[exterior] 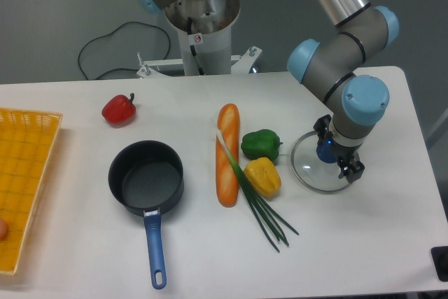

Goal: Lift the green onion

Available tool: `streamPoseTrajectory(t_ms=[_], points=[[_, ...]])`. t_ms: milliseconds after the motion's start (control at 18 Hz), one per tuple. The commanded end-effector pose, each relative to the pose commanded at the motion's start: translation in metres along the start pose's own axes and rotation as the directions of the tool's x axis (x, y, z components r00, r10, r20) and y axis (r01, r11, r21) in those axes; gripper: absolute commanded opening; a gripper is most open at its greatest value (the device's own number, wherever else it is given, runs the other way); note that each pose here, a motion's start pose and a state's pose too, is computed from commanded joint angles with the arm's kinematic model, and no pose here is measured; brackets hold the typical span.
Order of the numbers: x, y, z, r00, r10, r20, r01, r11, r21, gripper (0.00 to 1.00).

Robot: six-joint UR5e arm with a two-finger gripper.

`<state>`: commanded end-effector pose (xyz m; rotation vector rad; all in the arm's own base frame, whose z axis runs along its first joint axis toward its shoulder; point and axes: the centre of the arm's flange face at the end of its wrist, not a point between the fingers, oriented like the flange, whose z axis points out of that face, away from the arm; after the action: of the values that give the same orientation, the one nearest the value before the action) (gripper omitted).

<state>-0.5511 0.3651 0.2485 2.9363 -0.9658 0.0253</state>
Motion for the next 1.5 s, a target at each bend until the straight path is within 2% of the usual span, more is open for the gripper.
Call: streamPoseTrajectory(t_ms=[389,500,667,833,889,1000,1167,1278,1333,1444,1500], points=[[0.0,-0.006,-0.011,1.0,-0.002,0.019,0.002,1.0,-0.002,1.0],[0.0,-0.019,-0.015,0.997,-0.067,0.029,0.067,0.998,-0.002,1.0],[0.004,-0.035,-0.022,0.98,-0.196,0.036,0.196,0.981,-0.001,1.0],[0.029,-0.055,-0.03,0.975,-0.22,0.028,0.22,0.975,-0.016,1.0],[0.04,-0.056,-0.033,0.96,-0.28,0.027,0.281,0.96,-0.012,1.0],[0.051,-0.06,-0.036,0.913,-0.407,0.026,0.407,0.913,-0.009,1.0],[0.07,-0.077,-0.03,0.873,-0.488,0.007,0.489,0.872,-0.016,1.0],[0.086,-0.082,-0.029,0.829,-0.559,-0.002,0.558,0.829,-0.018,1.0],[0.092,-0.091,-0.032,0.803,-0.596,-0.002,0.596,0.803,-0.01,1.0],[0.098,-0.109,-0.038,0.714,-0.7,0.015,0.7,0.714,-0.014,1.0],[0.105,-0.121,-0.039,0.681,-0.732,0.016,0.732,0.681,-0.016,1.0]])
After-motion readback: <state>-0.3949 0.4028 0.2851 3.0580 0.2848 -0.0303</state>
